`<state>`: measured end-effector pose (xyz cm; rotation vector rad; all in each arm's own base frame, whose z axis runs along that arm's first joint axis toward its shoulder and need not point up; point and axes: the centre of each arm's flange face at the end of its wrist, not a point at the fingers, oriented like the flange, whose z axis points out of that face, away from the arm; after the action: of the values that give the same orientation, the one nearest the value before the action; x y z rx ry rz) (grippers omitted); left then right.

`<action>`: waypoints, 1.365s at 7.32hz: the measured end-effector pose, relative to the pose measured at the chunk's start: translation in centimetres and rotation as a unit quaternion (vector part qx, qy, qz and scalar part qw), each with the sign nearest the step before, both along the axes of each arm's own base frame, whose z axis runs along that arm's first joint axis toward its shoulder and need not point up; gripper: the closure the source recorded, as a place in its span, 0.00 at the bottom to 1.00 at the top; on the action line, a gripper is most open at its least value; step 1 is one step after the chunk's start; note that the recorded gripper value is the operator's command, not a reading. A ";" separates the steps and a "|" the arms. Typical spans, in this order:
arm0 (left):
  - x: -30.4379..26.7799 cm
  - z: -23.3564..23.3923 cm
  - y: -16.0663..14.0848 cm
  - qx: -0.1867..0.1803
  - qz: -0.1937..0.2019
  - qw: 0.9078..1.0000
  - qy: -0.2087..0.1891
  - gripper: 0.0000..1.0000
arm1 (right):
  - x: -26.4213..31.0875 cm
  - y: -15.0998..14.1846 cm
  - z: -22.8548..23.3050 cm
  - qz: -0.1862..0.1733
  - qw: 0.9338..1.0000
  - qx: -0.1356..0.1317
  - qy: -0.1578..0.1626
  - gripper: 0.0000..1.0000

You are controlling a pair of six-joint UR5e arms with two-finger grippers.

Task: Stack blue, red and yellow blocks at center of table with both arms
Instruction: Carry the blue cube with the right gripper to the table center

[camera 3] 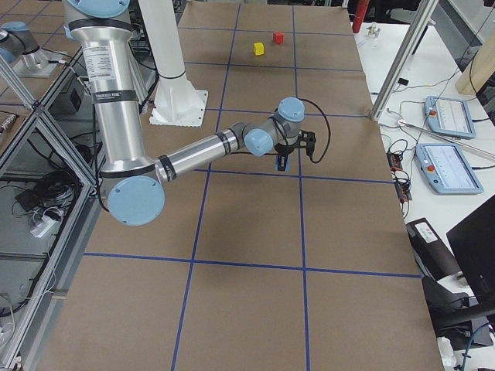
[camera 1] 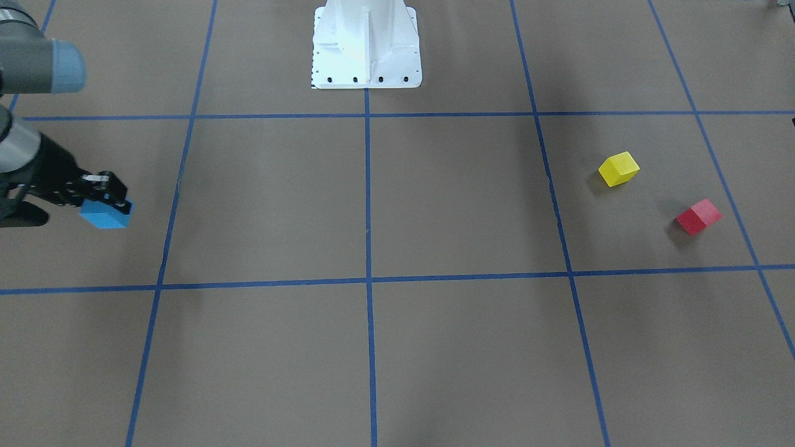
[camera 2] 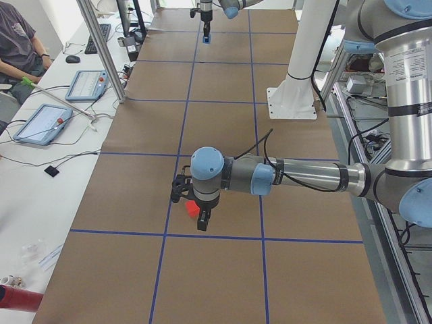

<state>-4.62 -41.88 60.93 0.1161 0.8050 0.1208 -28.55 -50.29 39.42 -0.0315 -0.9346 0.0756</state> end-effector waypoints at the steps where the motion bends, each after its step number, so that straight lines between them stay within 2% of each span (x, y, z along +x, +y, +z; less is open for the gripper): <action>1: 0.0 0.1 0.0 0.000 0.001 1.000 0.000 0.00 | -7.4 0.9 -5.5 0.003 1.000 -0.005 -0.006 1.00; 3: 0.0 0.5 0.0 -0.005 0.001 1.000 0.000 0.00 | -19.2 2.1 -14.6 0.009 1.000 -0.024 -0.009 1.00; 5: 0.1 0.8 0.0 -0.008 0.001 1.000 -0.001 0.00 | -26.8 2.7 -19.8 0.004 0.999 -0.041 -0.008 1.00; 10: 0.1 0.9 -0.1 -0.004 0.001 1.000 -0.001 0.00 | -31.9 3.9 -19.8 0.007 0.999 -0.045 0.019 1.00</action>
<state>-4.50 -41.98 61.82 0.1069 0.8034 0.1197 -60.44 -46.42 19.64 -0.1059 -0.8923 0.1313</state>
